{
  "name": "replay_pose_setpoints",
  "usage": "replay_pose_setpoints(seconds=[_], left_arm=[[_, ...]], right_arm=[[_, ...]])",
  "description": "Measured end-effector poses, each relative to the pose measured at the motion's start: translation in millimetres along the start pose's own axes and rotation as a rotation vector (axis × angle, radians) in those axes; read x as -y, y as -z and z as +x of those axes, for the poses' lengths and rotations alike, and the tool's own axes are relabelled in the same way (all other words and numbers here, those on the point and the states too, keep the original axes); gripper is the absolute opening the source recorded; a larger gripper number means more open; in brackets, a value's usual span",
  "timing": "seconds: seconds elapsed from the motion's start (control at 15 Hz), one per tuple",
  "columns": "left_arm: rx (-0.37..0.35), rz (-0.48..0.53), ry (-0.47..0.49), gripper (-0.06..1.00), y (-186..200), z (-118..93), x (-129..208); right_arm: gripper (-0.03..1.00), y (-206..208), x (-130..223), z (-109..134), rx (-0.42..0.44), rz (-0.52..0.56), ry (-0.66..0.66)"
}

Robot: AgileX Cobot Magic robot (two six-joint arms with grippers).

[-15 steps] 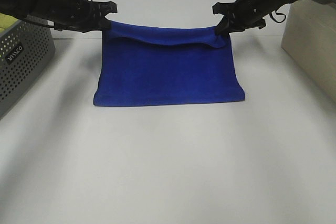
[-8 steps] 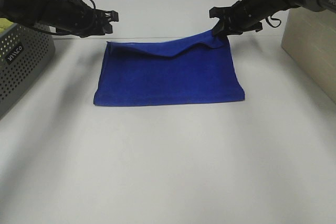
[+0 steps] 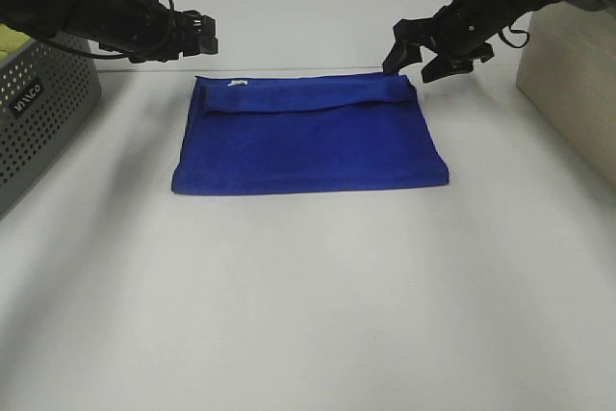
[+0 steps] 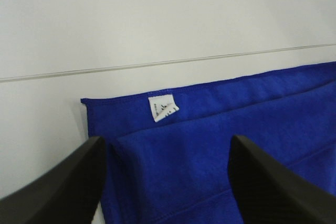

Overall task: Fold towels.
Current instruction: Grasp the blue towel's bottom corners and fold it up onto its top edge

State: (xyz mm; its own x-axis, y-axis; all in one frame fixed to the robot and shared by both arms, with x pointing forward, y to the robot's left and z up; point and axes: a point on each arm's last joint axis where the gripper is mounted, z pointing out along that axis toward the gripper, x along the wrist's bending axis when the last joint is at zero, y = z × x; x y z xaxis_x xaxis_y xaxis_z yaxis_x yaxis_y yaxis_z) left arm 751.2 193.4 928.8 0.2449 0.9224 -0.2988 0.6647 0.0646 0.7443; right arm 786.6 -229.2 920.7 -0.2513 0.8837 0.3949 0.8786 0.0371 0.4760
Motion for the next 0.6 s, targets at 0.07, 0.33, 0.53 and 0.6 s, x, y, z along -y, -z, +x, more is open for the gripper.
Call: replay_pose_setpoints(seconds=[0.07,0.33,0.53,0.6], left_arm=[[0.008,0.017,0.011,0.64,2.4,-1.7,-0.5],[-0.007,0.321,0.162,0.64,13.1,-5.0,21.1],[-0.078,0.520,0.256,0.64,20.7,-2.5,37.8],[-0.087,0.560,0.269,0.64,22.7,-2.5,40.9]], right_arm=[[0.74,5.4,0.4,0.8,-0.005,0.022,-0.003],[0.74,24.8,10.6,3.5,0.002,0.192,-0.067],[0.74,24.8,12.0,0.4,0.043,0.203,-0.130],[0.74,24.4,16.9,-0.1,0.046,0.224,-0.145]])
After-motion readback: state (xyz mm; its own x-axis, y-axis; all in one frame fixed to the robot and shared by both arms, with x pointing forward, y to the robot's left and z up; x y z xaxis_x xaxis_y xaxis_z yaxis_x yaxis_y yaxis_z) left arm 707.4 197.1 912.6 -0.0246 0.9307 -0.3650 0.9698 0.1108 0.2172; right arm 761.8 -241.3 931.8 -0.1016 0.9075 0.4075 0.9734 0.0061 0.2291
